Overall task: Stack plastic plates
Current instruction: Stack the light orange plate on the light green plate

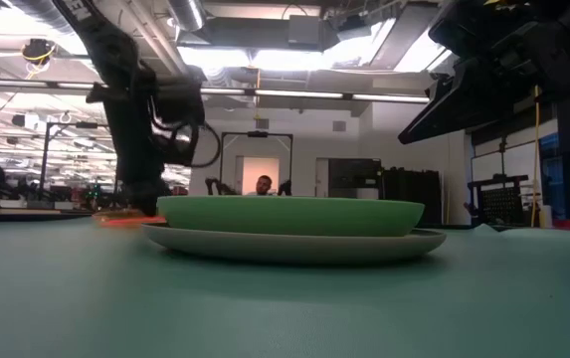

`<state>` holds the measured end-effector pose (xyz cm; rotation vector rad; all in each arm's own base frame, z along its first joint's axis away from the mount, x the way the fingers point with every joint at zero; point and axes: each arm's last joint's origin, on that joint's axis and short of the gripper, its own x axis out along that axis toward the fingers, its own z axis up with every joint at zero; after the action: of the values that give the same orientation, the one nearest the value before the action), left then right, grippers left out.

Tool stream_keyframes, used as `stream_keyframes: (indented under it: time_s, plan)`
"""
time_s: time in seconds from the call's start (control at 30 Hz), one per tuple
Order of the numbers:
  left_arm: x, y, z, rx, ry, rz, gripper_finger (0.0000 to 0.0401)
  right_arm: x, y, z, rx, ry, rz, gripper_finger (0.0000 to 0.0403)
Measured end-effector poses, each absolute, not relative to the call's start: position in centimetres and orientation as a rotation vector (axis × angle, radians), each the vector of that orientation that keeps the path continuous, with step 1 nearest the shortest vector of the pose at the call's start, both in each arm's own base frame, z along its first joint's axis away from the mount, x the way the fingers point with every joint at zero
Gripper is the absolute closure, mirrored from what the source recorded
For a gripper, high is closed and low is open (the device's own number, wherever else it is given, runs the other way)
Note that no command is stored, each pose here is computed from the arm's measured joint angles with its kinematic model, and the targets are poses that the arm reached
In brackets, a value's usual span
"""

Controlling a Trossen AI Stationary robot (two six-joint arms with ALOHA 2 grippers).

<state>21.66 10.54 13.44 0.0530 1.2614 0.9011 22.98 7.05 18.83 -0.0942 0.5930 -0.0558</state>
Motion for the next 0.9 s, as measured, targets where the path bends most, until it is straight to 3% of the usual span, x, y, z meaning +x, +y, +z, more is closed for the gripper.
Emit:
stream_keyframes:
  time_s: [0.5, 0.9]
  plan:
    - [22.0, 3.8, 19.3, 0.168, 0.974, 0.636, 0.0400, 23.0, 7.0, 18.8, -0.094, 0.593, -0.055, 0.0251]
    - [23.0, -2.2, 21.0, 0.141, 0.758, 0.313, 0.0400, 23.0, 7.0, 18.8, -0.092, 0.592, -0.056, 0.0251]
